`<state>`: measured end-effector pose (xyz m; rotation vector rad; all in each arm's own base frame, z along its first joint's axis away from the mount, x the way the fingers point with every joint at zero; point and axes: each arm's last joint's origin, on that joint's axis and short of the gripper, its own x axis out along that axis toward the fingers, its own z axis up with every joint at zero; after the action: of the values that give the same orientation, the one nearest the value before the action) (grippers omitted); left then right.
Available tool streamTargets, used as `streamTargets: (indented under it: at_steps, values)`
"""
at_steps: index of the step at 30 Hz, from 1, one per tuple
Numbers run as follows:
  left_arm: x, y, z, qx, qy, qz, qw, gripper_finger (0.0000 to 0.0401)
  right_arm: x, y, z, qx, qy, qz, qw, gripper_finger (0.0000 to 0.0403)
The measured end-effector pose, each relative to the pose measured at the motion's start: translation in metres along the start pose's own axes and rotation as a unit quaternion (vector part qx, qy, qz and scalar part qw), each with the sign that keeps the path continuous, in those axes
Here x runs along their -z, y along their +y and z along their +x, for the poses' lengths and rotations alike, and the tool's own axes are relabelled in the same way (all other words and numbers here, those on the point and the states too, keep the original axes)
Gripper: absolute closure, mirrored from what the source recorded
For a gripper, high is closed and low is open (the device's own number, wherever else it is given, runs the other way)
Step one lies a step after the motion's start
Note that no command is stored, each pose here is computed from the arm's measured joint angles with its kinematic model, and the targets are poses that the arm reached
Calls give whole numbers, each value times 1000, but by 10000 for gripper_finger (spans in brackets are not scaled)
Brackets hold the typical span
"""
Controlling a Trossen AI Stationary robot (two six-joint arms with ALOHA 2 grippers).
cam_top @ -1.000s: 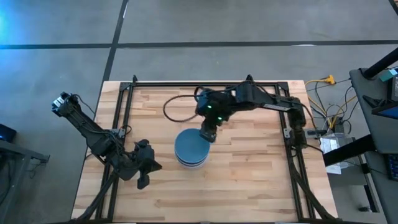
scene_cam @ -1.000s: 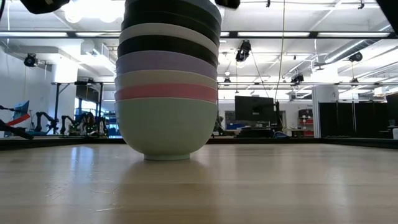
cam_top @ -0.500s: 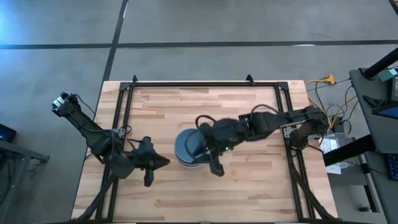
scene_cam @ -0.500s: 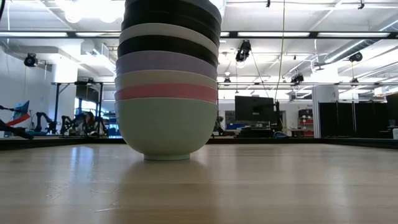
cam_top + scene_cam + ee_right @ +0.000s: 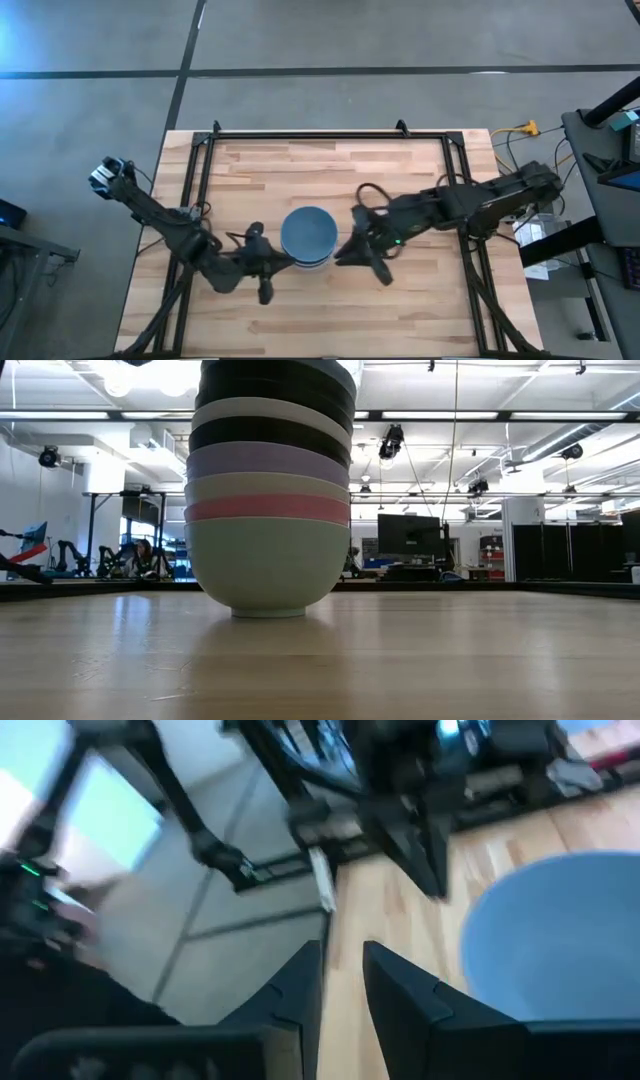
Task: Nest bowls inside each other
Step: Stack the blue bowl on top of the black bowl
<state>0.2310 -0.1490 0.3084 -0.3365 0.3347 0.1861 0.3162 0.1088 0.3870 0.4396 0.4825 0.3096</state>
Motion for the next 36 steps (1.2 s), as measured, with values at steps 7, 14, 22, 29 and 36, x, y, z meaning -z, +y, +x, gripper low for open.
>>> streamTargets:
  at_steps: [7, 14, 22, 29, 36]
  values:
    - [8, -1, 18, -28, 5, 10, 1000, 401, 21, 8, -32, 30, -48, 21, 998, 330]
    - [10, -1, 20, -32, 8, 13, 999, 401, 41, 8, -43, 40, -49, 45, 997, 330]
    - [10, 5, 25, -38, 17, 13, 999, 401, 44, 6, -42, 43, -46, 40, 997, 330]
    - [2, 9, 24, -42, 9, 4, 999, 401, 43, 6, -42, 43, -47, 26, 998, 330]
    - [0, 21, 22, -69, 19, -13, 997, 401, 44, 6, -42, 43, -46, 20, 998, 330]
